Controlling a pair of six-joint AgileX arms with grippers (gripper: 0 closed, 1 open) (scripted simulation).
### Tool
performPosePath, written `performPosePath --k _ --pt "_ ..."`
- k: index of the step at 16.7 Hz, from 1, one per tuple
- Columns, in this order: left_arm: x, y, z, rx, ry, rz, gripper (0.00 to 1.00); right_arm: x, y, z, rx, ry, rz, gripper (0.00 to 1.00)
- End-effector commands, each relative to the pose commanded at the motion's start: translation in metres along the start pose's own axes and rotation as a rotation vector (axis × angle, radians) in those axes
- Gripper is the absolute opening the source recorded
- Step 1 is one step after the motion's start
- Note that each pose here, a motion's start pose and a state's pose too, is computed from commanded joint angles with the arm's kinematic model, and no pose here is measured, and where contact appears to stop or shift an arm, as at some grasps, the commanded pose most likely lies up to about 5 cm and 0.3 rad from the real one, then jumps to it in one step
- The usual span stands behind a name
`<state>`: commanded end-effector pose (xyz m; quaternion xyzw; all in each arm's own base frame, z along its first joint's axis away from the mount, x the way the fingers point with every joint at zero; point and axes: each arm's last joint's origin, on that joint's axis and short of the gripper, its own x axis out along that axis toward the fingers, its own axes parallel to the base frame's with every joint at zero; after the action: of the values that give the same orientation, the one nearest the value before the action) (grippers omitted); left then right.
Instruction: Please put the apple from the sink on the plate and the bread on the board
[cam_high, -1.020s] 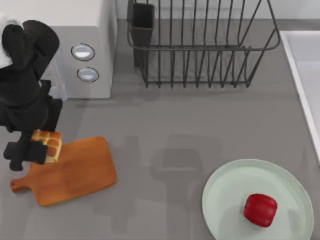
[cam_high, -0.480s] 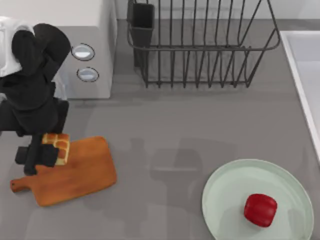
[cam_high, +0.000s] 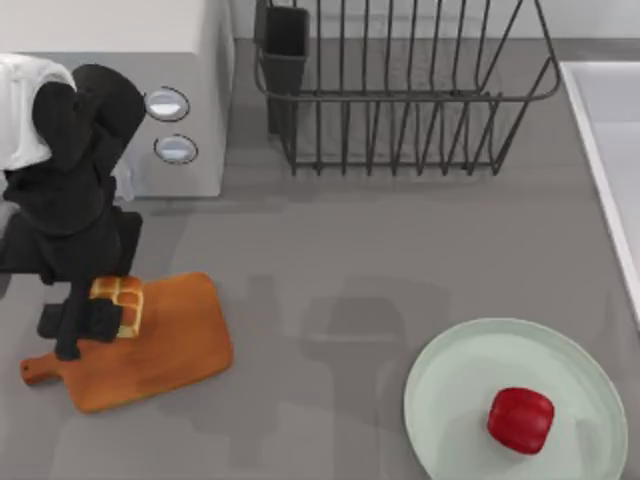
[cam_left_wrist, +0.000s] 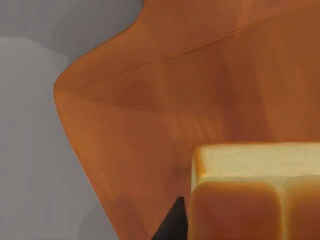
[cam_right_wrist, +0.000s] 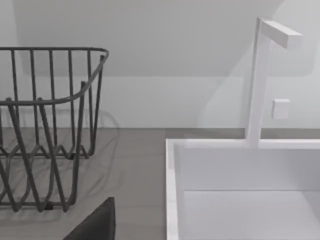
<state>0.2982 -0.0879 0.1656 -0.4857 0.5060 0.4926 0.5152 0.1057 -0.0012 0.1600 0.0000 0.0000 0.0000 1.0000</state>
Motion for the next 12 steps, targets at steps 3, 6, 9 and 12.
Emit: performPosePath --k 3,6,9,12 --pt "0.008 0.000 0.000 0.000 0.000 0.001 0.00 0.000 0.000 0.000 0.000 0.000 0.000 1.00" --pt "0.016 0.001 -0.001 0.001 0.000 -0.001 0.00 0.000 0.000 0.000 0.000 0.000 0.000 1.00" --pt "0.024 0.001 -0.001 0.001 0.001 -0.005 0.00 0.000 0.000 0.000 0.000 0.000 0.000 1.00" --pt "0.026 0.002 -0.001 0.000 0.000 -0.001 0.00 0.000 0.000 0.000 0.000 0.000 0.000 1.00"
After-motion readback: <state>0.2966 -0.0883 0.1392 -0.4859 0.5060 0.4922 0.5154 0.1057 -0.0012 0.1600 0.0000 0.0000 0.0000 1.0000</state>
